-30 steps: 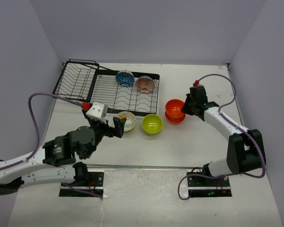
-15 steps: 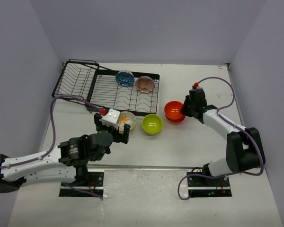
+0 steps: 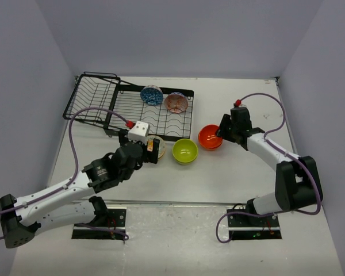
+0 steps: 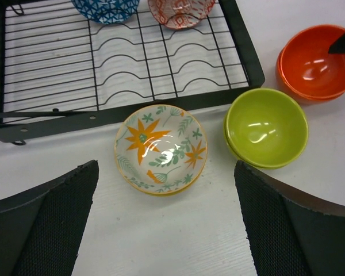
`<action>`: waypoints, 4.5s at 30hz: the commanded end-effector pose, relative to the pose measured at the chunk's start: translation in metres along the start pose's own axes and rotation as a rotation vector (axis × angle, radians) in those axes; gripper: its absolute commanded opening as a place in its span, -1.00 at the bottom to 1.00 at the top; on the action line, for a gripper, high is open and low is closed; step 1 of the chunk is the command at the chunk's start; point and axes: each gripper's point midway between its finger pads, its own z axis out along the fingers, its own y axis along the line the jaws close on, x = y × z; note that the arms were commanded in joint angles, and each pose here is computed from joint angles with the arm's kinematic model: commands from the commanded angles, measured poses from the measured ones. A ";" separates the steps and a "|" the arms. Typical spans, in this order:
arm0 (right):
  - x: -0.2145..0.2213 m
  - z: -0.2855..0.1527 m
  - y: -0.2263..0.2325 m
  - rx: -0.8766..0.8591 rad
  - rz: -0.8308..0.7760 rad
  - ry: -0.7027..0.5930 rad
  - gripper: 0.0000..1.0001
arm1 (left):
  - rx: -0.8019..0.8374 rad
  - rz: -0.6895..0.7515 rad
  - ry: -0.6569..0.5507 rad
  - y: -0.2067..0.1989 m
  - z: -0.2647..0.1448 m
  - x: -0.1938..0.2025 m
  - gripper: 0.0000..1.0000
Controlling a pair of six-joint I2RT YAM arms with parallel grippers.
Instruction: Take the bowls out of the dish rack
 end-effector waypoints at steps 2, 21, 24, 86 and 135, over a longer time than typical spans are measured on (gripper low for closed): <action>-0.014 -0.013 0.004 -0.011 -0.008 -0.052 -0.07 | 0.088 0.000 0.010 -0.024 0.015 0.004 1.00; 0.004 -0.007 -0.012 0.032 -0.003 -0.022 -0.86 | 0.107 -0.116 0.033 -0.017 0.052 0.008 1.00; 0.005 -0.009 -0.011 0.026 -0.001 -0.020 -0.95 | 0.086 -0.200 0.011 -0.009 0.062 -0.002 1.00; -0.006 -0.215 0.084 -0.716 -0.080 -0.335 0.09 | -0.147 -1.373 -0.245 0.096 0.374 -0.065 -1.00; -0.075 -0.283 0.053 -0.449 -0.043 -0.608 0.38 | 0.437 0.515 -0.345 -0.151 0.143 -0.116 -1.00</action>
